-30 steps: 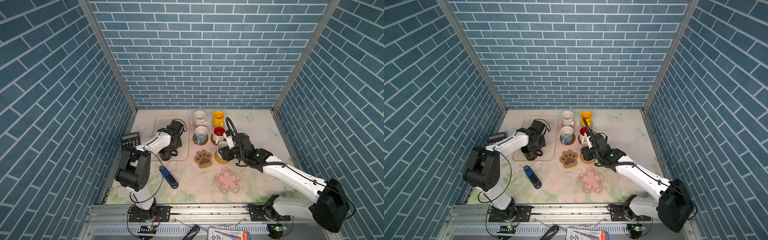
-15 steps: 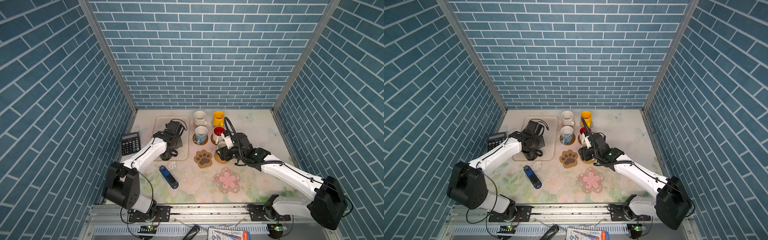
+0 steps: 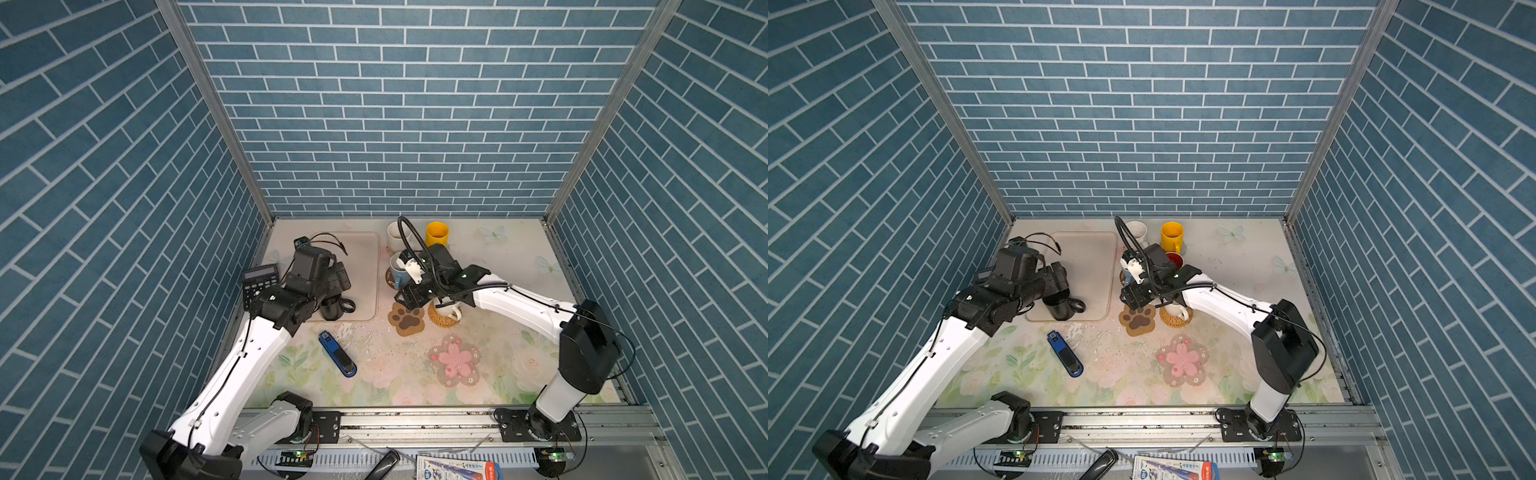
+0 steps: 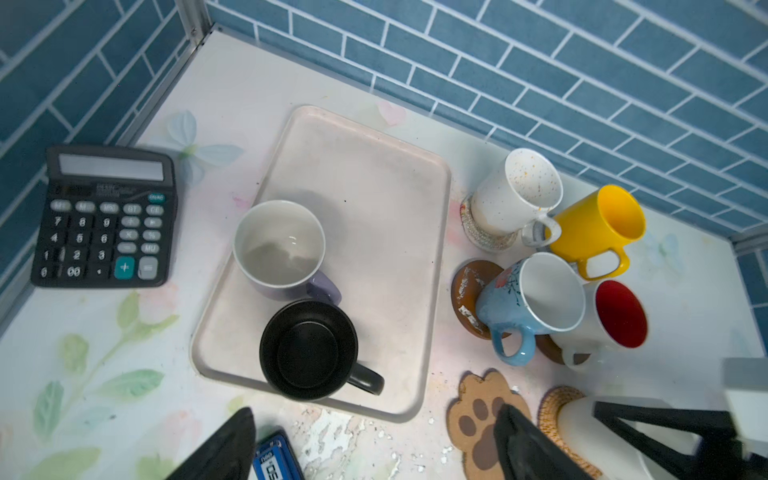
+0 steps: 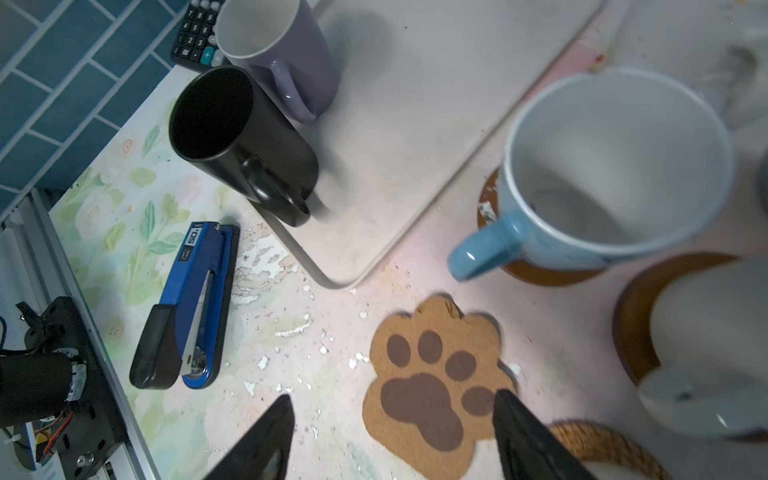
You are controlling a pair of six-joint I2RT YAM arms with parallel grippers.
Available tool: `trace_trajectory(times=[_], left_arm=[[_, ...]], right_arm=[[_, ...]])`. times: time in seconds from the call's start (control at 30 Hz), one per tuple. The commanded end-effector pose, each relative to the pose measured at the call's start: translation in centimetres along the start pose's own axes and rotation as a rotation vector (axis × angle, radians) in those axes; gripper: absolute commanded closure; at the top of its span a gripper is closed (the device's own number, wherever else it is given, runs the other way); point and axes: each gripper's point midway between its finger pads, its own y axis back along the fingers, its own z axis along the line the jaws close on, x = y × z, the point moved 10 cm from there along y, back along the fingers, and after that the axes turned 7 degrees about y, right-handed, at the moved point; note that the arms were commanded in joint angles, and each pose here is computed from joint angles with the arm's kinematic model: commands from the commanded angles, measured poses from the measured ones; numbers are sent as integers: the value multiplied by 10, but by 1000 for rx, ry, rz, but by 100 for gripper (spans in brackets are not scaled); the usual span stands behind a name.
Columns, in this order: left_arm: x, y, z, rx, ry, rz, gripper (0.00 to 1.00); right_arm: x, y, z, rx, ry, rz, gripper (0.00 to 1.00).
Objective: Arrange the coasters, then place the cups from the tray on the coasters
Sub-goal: 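Reach the right gripper to the black mug on the tray while the left draws back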
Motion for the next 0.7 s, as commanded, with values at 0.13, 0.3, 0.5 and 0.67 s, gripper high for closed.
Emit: trace_trajectory(times=[0.13,0.3,0.5,0.67], left_arm=[[21,12,35,-100,-17,13,1],[20,29,53,-117,26,-23,1],[19,36,61,-106,42,-31,1],[22,29,61,-86,44,-9,1]], right_arm=[[-34,-36,20,-153,201,56,22],[-47,-67,26,-219,244,90,22],[-53,-104,28,-213,265,125,22],[-58,-124,32,-202,276,128,26]])
